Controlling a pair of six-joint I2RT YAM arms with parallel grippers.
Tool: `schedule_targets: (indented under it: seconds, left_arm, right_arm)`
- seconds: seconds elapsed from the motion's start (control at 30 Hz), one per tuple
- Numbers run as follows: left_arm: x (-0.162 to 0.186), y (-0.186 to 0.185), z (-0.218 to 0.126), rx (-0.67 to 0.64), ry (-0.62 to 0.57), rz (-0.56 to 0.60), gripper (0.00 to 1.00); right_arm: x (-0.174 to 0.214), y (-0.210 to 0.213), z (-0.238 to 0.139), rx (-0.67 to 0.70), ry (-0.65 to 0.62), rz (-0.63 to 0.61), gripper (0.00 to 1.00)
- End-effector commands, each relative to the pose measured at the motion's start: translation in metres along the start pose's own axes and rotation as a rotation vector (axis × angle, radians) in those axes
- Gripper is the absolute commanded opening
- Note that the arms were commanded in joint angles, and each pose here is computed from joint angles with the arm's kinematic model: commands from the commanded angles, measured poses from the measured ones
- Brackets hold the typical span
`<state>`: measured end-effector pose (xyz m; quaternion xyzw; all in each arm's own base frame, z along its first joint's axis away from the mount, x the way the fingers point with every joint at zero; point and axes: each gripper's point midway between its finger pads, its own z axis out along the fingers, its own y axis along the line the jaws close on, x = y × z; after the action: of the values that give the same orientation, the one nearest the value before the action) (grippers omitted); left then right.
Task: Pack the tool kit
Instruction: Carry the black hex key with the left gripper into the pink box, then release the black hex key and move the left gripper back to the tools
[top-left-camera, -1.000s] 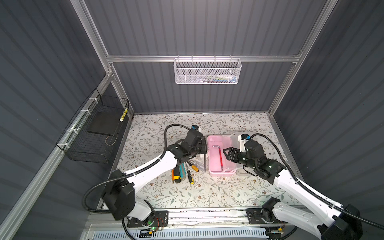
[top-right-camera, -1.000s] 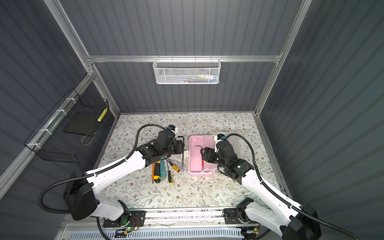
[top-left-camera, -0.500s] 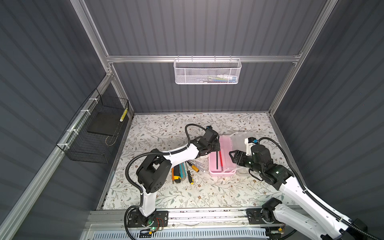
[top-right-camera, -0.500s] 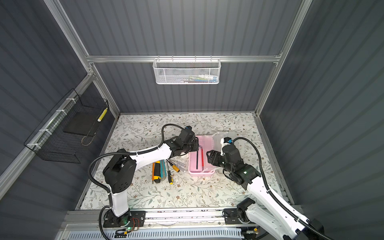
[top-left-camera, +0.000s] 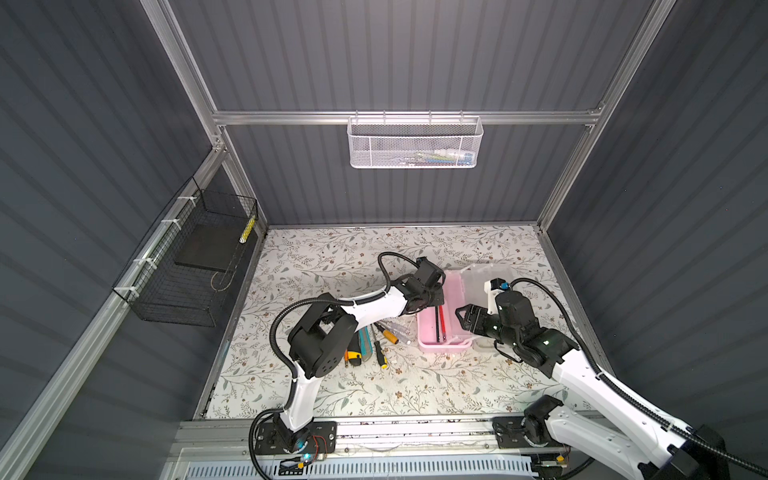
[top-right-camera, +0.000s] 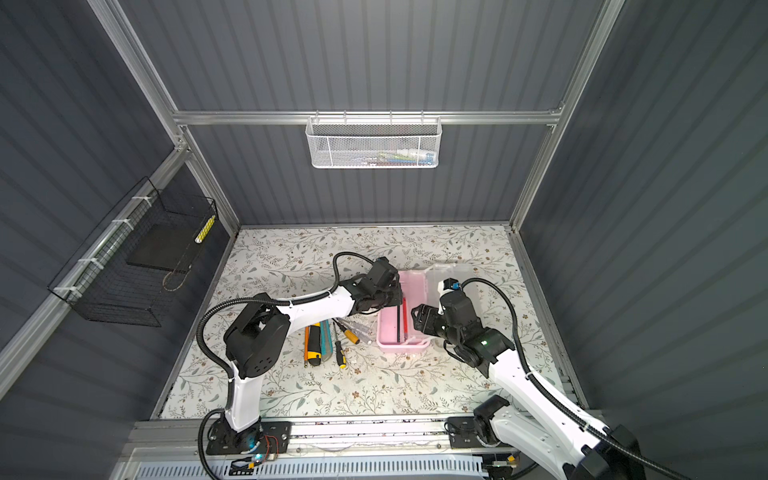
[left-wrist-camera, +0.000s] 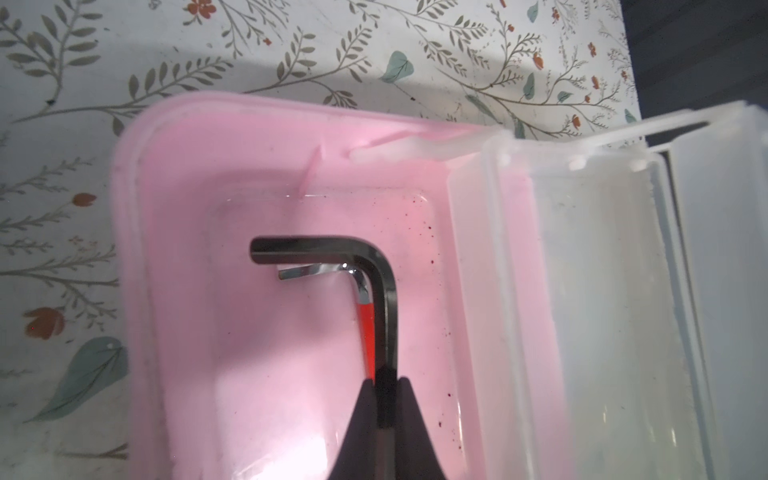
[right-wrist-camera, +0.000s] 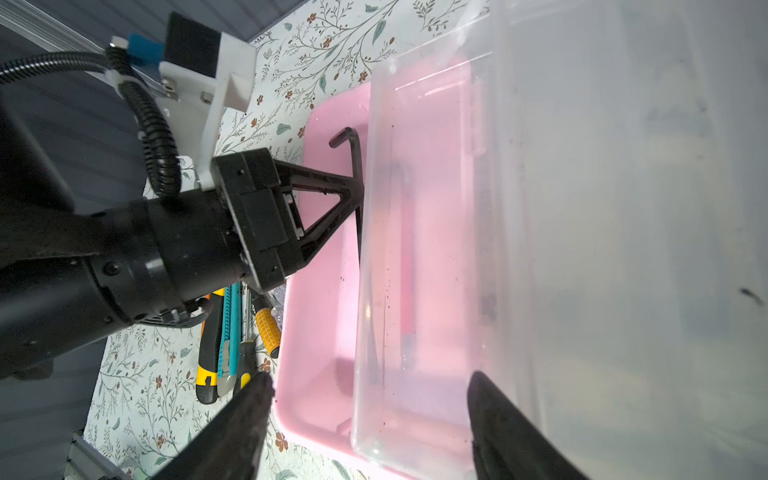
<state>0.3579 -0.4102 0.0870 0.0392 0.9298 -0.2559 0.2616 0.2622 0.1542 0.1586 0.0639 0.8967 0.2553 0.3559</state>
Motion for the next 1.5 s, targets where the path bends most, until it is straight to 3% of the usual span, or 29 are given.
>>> schedule_targets:
  seconds: [0.0,0.23,0.47,0.8,0.9,1.1,1.27,1.47]
  left_arm:
    - [-0.007,-0.007,-0.004,-0.005,-0.014,-0.007,0.2]
    - [-0.011,-0.009,-0.012,0.001,-0.021,0.013,0.3]
    - [-0.034,-0.028,-0.063,0.081,-0.119,0.106,0.5]
    - [-0.019,0.048,-0.134,-0.195,-0.171,0.233,0.75]
    - [-0.013,0.073,-0.153,-0.273,-0.162,0.233,0.78]
    - [-0.002,0.137,-0.176,-0.286,-0.147,0.07,0.79]
    - [0.008,0.175,-0.187,-0.381,-0.147,0.04,0.78]
    - [0.017,0.194,-0.178,-0.382,-0.131,-0.017,0.65]
  right_arm:
    - [-0.007,0.003,-0.002,-0.004,-0.016,-0.015,0.75]
    - [-0.012,0.007,-0.007,-0.013,-0.024,-0.024,0.76]
    - [-0.021,0.016,-0.008,-0.019,-0.017,-0.044,0.76]
    - [-0.033,0.019,-0.017,0.01,-0.037,-0.085,0.76]
    - [-0.027,0.013,-0.015,0.034,-0.013,-0.093,0.76]
    - [-0.024,0.007,-0.01,0.072,0.009,-0.111,0.76]
    - [-0.022,0.007,-0.012,0.071,0.01,-0.104,0.75]
    - [-0.015,0.005,-0.005,0.066,0.028,-0.096,0.75]
